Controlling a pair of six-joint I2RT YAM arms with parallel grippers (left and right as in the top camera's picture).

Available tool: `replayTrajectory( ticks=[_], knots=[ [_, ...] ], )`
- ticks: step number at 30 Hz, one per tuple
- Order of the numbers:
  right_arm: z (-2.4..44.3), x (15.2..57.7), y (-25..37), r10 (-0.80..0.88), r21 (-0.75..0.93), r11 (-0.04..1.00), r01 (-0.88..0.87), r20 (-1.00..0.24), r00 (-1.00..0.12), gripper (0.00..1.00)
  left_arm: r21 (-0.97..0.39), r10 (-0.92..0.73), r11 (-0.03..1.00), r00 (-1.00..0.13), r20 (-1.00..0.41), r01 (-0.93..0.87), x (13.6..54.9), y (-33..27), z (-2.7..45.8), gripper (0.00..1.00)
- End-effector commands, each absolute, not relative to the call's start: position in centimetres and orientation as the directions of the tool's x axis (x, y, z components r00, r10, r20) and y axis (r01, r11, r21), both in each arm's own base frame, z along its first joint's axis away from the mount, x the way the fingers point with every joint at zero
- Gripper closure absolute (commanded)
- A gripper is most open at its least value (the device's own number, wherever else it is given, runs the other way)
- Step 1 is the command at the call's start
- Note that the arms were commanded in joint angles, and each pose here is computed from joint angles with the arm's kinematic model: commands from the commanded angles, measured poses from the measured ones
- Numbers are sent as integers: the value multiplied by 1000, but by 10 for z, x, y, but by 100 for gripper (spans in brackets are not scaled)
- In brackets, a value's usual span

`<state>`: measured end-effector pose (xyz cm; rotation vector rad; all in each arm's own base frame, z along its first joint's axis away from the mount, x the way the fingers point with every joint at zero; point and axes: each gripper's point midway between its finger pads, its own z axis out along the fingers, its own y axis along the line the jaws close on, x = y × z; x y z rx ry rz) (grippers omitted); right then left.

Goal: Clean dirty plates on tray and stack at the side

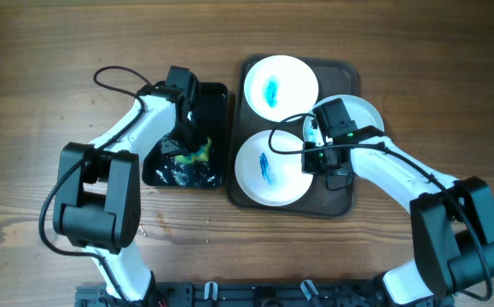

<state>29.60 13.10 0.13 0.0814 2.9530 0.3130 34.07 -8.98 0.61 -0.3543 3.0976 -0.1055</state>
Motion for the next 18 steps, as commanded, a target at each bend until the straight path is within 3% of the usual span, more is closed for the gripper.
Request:
replayTrajectory(
  ticks=[1,3,4,6,9,14,15,17,18],
  knots=[
    [-5,299,115,107,133,988,84,-178,-978,96,-44,-233,972,-972,-14,-232,346,-88,16,86],
    [-5,299,115,107,133,988,84,-178,-978,96,-47,-233,972,-972,-20,-232,348,-89,34,42],
    [-5,299,115,108,133,988,84,-178,-978,96,-49,-232,972,-972,-27,-230,349,-89,45,34],
    [-5,299,115,108,132,988,84,-178,-978,96,-52,-230,972,-973,-34,-228,349,-89,50,26],
    [-5,299,115,108,133,988,85,-178,-978,96,-23,-229,973,-973,-37,-229,347,-83,43,25],
    [-6,298,114,108,131,988,85,-174,-979,96,-36,-234,972,-971,-49,-232,329,-80,-8,38],
    [-6,298,114,108,131,988,85,-174,-979,96,-40,-234,972,-971,-49,-232,323,-79,-19,51],
    [-6,298,114,108,131,988,85,-174,-979,96,-37,-233,972,-971,-43,-232,317,-78,-25,91],
    [-6,298,114,108,131,988,85,-174,-979,96,-39,-233,972,-971,-46,-231,319,-78,-24,96]
  ],
)
